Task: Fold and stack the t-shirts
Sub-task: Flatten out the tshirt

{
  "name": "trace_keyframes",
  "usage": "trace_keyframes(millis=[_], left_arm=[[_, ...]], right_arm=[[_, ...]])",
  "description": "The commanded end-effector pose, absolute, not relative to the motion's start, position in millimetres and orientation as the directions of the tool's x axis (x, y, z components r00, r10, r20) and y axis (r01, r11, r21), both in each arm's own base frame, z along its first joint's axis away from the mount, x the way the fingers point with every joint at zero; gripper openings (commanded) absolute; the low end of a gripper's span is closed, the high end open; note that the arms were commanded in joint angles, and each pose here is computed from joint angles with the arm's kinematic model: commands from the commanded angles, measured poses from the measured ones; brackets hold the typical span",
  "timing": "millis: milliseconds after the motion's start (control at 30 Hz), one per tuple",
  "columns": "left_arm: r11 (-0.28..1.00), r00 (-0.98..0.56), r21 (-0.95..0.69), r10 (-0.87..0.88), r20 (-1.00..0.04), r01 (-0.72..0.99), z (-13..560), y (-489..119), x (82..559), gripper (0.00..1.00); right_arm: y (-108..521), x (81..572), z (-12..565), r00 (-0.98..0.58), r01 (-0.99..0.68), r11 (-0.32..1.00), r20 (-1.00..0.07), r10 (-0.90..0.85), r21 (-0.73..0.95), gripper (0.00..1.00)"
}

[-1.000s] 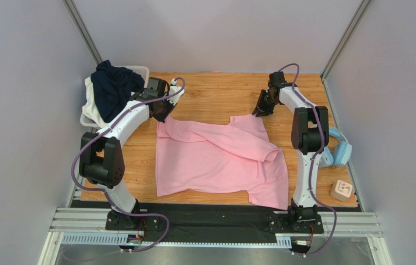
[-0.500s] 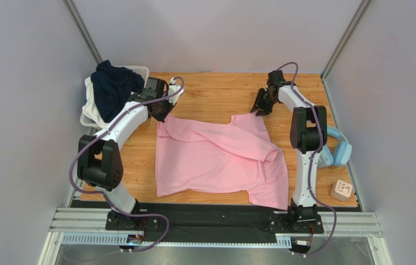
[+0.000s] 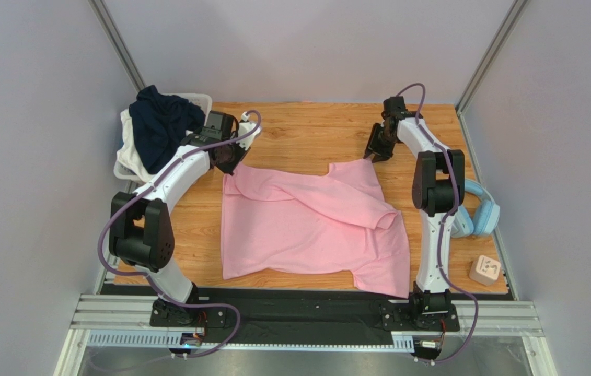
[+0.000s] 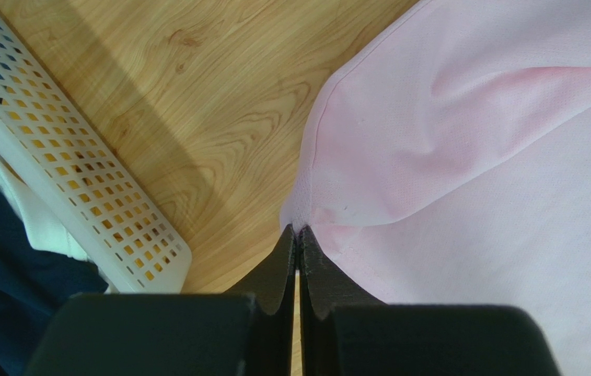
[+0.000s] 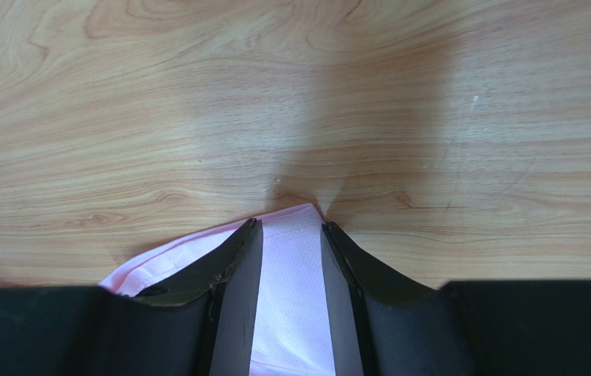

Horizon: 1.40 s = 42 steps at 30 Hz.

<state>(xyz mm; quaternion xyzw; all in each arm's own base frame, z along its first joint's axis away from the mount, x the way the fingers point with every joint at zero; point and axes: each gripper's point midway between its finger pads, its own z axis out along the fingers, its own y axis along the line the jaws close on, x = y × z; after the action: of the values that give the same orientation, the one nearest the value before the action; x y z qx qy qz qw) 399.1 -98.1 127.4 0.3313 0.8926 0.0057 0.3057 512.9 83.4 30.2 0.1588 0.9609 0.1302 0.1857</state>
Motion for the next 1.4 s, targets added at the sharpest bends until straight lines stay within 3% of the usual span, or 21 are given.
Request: trace_keyframes(millis=[0,367,667,1167,1267,1367], left_arm=[[0.793,-0.570,0.205,0.567,-0.595,0.574,144,-101,401,0.00],[0.791,-0.565,0.199,0.565,-0.602,0.579,148,-102,400,0.00],[0.792,-0.569,0.190,0.561,-0.601,0.581,148,-104,401,0.00],[0.792,-0.567,0.189,0.560,-0.604,0.580,148,-104,400,0.00],[0.792,-0.570,0.189,0.561,-0.601,0.580,146,-103,399,0.00],[0.792,-0.569,0.192,0.562,-0.600,0.579,145,-102,399,0.00]], right_arm=[[67,525,46,-0.864,0.237,0.939,-0.389,0.320,0.248,0.39],[63,532,30,-0.879,0.215,0.956,-0.388,0.278,0.197,0.39],[72,526,22,-0.897,0.143,0.989,-0.418,0.144,0.034,0.40],[89,517,16,-0.909,0.100,0.995,-0.406,0.091,-0.001,0.39],[89,513,10,-0.915,0.107,0.994,-0.390,0.101,0.007,0.37],[91,510,6,-0.918,0.111,0.994,-0.381,0.109,0.018,0.24]])
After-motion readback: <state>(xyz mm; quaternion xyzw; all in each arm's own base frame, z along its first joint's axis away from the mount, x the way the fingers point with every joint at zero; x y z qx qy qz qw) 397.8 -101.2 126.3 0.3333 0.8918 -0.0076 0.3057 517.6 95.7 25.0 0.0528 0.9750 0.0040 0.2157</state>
